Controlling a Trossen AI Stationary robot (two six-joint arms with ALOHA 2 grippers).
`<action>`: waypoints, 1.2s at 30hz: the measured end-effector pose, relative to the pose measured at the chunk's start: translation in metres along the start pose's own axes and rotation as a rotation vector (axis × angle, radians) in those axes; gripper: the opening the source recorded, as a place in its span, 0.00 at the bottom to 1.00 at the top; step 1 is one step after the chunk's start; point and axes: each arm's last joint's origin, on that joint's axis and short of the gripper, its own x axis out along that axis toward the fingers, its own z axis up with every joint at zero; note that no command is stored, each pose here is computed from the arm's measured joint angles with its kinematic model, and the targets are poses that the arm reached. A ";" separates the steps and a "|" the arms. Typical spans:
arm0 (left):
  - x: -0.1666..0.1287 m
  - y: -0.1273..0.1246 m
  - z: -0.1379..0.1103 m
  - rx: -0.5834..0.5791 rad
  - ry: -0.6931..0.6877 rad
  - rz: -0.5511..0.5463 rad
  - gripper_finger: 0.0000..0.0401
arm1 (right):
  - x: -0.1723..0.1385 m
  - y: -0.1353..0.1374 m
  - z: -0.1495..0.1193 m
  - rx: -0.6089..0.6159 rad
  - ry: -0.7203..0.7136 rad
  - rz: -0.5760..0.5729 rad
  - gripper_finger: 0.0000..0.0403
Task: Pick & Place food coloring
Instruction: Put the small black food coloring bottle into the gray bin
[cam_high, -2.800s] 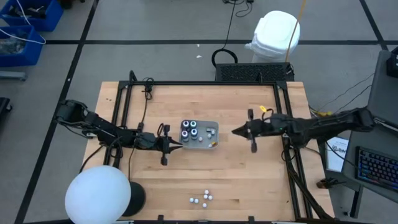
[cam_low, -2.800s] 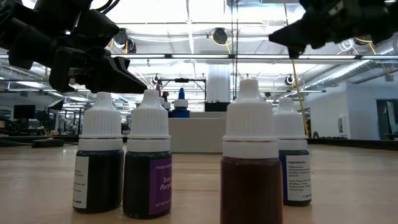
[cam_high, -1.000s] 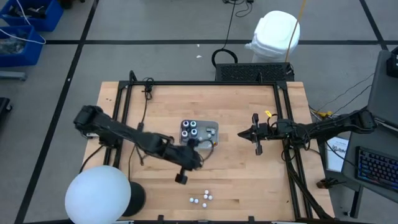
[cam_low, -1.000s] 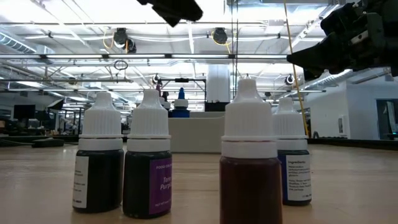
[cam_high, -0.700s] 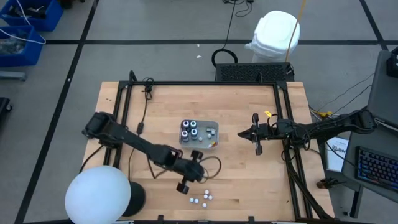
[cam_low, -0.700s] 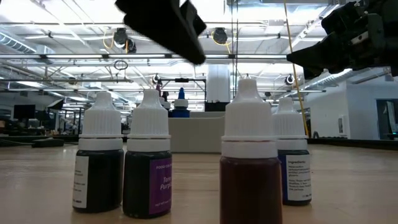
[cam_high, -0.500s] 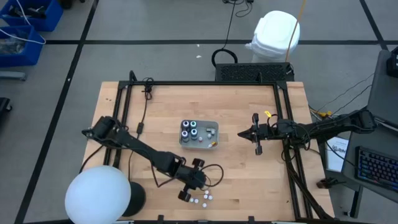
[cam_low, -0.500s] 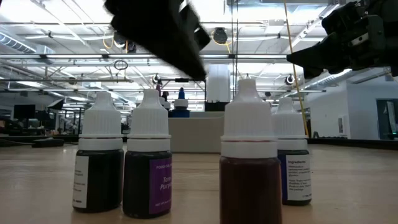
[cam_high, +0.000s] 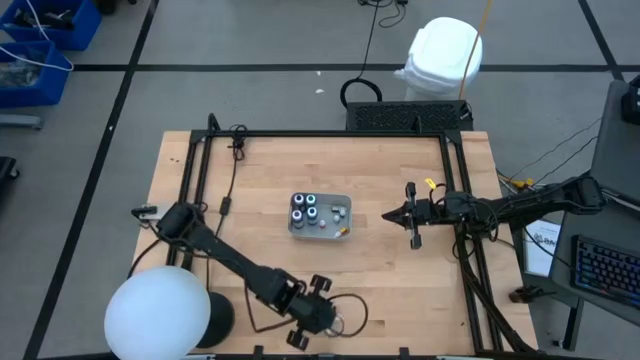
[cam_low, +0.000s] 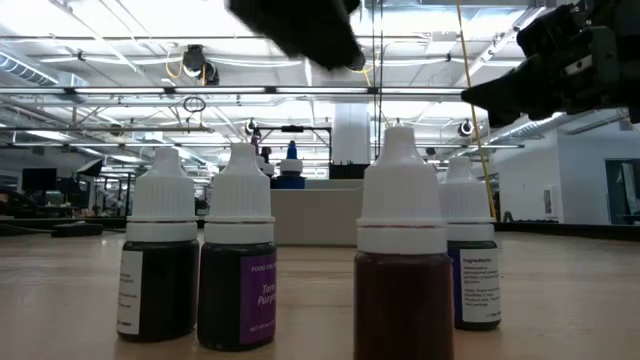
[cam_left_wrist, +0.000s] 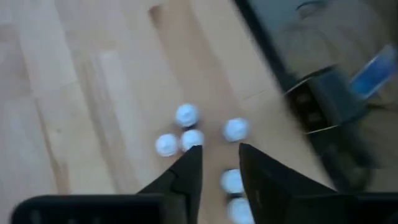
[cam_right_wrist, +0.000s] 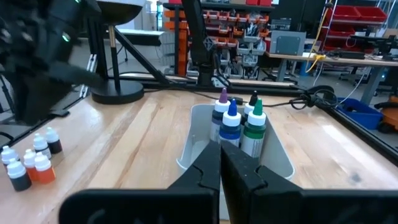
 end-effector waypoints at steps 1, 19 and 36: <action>-0.004 -0.003 0.002 -0.017 0.000 -0.004 0.32 | 0.000 0.000 0.000 0.000 0.002 0.000 0.01; 0.009 -0.019 -0.031 -0.158 0.154 0.007 0.52 | 0.000 0.000 0.000 0.000 0.002 0.000 0.01; 0.024 -0.022 -0.042 -0.186 0.105 -0.005 0.52 | 0.000 0.000 0.000 0.001 0.002 0.000 0.01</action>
